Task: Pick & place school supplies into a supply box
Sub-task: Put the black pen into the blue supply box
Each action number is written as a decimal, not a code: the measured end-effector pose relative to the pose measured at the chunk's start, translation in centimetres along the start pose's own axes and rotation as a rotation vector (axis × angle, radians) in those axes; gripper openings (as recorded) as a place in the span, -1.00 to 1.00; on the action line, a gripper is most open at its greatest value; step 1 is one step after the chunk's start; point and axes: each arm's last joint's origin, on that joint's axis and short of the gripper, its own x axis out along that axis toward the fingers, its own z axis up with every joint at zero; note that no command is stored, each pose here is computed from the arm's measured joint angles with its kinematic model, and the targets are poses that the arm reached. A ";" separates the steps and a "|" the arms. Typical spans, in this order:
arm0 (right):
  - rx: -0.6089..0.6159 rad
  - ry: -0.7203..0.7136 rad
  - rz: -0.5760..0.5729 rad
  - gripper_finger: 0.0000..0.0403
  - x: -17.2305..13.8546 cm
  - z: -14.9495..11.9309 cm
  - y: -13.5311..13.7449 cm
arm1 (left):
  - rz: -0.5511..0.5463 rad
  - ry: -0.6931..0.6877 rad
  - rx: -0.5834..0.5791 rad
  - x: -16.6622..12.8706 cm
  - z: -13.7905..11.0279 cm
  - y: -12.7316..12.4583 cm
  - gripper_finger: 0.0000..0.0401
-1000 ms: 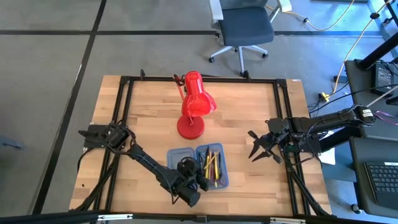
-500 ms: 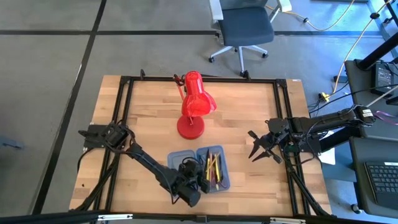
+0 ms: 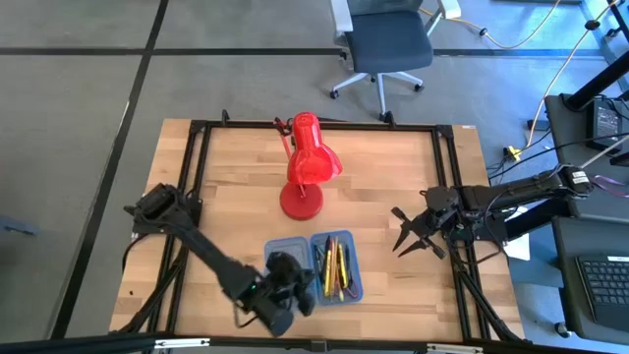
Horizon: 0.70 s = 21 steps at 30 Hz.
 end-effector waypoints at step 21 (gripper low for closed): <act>0.105 0.126 -0.017 -0.52 4.0 -1.4 -0.1 | 0.350 0.367 -0.248 -2.6 -7.5 3.9 -0.76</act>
